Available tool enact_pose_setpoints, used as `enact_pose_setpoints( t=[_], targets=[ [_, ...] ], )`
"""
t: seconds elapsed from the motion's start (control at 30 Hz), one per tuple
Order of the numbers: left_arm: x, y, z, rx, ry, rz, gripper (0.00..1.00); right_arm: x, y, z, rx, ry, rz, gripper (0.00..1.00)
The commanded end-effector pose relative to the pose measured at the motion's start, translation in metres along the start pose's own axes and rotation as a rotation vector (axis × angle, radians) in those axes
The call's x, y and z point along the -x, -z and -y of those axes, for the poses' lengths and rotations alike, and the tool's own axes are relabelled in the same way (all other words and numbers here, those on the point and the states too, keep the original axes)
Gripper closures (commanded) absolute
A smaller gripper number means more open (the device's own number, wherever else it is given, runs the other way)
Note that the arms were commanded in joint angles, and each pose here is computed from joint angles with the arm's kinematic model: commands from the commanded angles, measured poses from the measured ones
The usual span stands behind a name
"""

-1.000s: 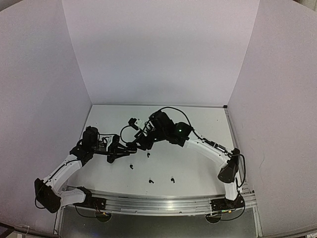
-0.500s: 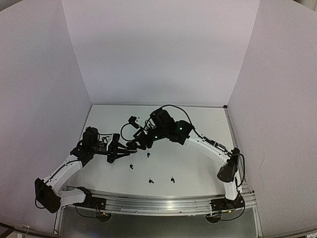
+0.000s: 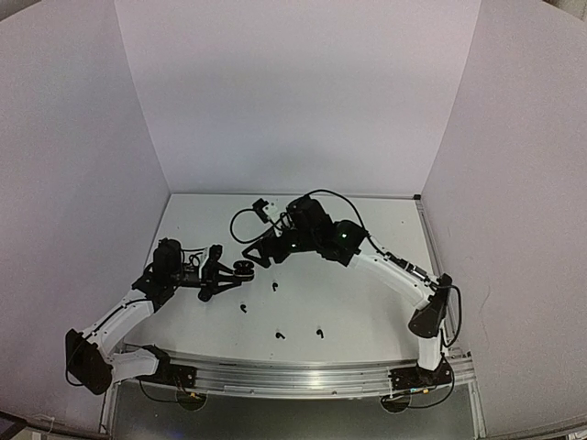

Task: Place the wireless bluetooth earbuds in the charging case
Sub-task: Pick up the right earbud from the center of the board.

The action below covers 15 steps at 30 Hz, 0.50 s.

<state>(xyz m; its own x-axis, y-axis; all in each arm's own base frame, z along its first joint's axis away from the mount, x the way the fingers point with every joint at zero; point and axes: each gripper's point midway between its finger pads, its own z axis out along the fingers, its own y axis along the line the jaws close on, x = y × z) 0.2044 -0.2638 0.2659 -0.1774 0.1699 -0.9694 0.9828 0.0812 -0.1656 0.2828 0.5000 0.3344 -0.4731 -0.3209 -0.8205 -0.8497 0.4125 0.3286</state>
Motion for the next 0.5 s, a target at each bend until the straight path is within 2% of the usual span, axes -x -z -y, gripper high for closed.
enact_pose_setpoints(
  t=[0.0,0.13,0.23,0.37,0.47],
  targets=[
    [0.019,0.005,0.001,0.039,-0.045,0.062,1.0,0.003,0.041,0.028,-0.193,-0.172,0.068,0.1],
    [0.02,0.006,0.001,0.047,-0.047,0.067,1.0,-0.016,0.041,0.021,-0.147,-0.216,0.019,0.1],
    [0.021,0.006,0.0,0.052,-0.036,0.071,1.0,-0.026,0.048,0.025,-0.175,-0.255,0.01,0.11],
    [0.021,0.006,-0.004,0.077,-0.014,0.088,1.0,-0.067,0.067,0.065,-0.409,-0.387,-0.016,0.18],
    [0.022,0.007,-0.006,0.094,-0.006,0.096,1.0,-0.13,0.079,0.094,-0.611,-0.52,-0.164,0.26]
  ],
)
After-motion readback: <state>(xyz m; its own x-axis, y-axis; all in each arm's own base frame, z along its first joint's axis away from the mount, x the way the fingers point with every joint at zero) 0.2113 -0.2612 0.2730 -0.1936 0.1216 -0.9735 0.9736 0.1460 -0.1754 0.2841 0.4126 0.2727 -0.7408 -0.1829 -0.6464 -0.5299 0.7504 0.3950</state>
